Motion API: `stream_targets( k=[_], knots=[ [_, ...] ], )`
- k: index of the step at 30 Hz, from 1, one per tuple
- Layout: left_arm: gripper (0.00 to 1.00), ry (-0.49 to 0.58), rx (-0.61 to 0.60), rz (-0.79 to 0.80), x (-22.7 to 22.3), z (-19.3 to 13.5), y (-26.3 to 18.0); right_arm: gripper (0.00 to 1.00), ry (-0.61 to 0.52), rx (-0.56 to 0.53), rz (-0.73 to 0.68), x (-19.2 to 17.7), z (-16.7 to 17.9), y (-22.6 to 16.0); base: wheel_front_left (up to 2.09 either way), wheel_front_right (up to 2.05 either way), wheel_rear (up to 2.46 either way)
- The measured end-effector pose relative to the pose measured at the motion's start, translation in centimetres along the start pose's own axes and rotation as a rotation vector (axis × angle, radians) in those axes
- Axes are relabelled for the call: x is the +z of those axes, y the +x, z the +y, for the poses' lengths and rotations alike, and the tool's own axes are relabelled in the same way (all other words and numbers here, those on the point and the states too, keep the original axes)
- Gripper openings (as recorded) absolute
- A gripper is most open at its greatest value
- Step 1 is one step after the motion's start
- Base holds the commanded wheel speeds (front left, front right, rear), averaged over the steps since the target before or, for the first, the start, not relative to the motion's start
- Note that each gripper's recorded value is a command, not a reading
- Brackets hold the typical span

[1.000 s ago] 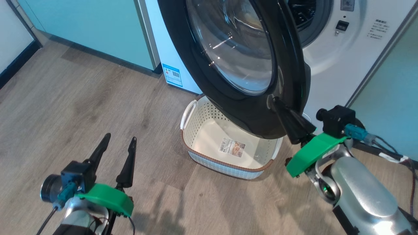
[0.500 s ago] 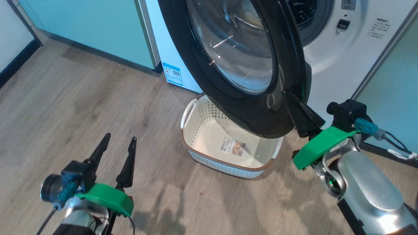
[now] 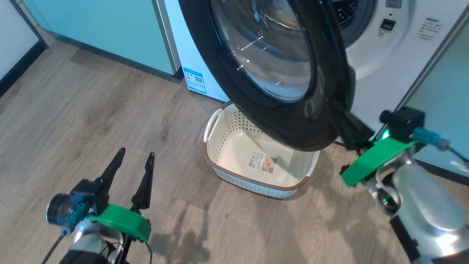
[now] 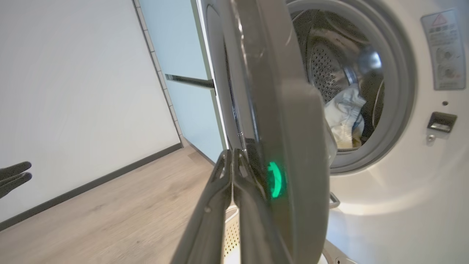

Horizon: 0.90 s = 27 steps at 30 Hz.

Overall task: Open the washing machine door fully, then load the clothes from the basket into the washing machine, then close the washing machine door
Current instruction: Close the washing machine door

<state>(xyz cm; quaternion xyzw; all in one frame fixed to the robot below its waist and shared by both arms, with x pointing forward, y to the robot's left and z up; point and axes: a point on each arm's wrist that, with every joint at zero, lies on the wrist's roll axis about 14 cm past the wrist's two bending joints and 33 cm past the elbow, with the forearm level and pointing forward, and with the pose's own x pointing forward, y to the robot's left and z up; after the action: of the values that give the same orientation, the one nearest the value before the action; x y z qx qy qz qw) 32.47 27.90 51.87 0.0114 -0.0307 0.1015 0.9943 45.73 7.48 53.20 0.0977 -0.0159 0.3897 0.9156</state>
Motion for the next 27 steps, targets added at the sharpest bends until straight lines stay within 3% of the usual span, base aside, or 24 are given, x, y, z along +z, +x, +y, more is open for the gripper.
stream_targets(
  k=[13, 27],
  knots=[
    [1.00, 0.008, 0.001, -0.004, 0.0, -0.4, 1.0, 0.00, -0.024, -0.121, -0.025, 1.3, -6.0, 1.6, 0.00, 0.00, 0.00],
    [1.00, 0.018, -0.008, -0.024, 0.3, -1.4, 3.7, 0.00, -0.050, -0.224, -0.032, 2.0, -13.5, 6.0, 0.00, 0.00, 0.00]
  ],
)
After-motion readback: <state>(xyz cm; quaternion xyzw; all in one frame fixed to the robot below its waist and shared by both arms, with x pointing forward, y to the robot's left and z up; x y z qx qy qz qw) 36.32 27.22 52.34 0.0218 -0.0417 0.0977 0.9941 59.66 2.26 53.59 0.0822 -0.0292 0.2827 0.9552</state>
